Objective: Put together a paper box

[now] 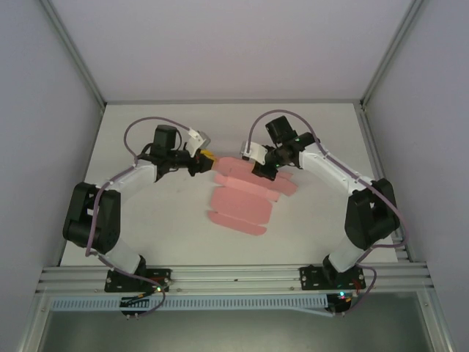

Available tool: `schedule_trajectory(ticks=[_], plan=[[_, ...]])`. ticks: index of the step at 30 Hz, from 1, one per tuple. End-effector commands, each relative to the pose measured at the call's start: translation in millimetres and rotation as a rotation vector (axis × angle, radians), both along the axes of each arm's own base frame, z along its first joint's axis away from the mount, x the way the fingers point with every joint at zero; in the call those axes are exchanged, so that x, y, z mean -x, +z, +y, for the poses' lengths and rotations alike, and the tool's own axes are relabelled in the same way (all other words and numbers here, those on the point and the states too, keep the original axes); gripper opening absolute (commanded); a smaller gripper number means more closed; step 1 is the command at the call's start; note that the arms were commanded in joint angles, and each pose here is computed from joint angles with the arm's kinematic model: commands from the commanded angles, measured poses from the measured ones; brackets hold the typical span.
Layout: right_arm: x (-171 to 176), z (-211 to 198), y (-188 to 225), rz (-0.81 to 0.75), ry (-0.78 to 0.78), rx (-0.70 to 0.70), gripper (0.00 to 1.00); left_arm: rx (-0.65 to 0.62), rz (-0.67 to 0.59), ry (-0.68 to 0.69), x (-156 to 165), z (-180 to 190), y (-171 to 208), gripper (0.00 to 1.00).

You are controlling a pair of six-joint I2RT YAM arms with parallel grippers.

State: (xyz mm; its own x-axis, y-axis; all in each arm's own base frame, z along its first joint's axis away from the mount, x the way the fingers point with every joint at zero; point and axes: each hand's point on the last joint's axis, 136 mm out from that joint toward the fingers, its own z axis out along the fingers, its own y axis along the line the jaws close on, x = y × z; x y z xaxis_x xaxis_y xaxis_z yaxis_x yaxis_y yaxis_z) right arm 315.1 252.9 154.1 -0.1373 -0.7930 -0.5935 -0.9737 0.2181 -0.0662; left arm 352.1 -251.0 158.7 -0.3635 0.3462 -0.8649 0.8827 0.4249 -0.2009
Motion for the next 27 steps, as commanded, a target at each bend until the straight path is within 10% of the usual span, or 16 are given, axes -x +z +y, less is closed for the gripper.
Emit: schedule_trajectory(ticks=[1, 6, 14, 27], plan=[[0.9, 6.6, 22.0, 0.010, 0.023, -0.088, 0.10, 0.014, -0.058, -0.045, 4.4, -3.9, 11.4, 0.17], [2.4, 6.6, 25.0, 0.024, 0.021, -0.092, 0.10, 0.021, -0.062, -0.059, 7.3, -8.6, 9.9, 0.00], [-13.8, -21.0, 12.7, -0.033, -0.113, 0.062, 0.42, -0.013, -0.086, -0.048, 12.8, -2.8, 5.3, 0.00], [-37.4, -40.0, 21.9, -0.175, -0.187, 0.151, 0.41, -0.040, -0.081, -0.058, 13.7, -1.4, 1.1, 0.00]])
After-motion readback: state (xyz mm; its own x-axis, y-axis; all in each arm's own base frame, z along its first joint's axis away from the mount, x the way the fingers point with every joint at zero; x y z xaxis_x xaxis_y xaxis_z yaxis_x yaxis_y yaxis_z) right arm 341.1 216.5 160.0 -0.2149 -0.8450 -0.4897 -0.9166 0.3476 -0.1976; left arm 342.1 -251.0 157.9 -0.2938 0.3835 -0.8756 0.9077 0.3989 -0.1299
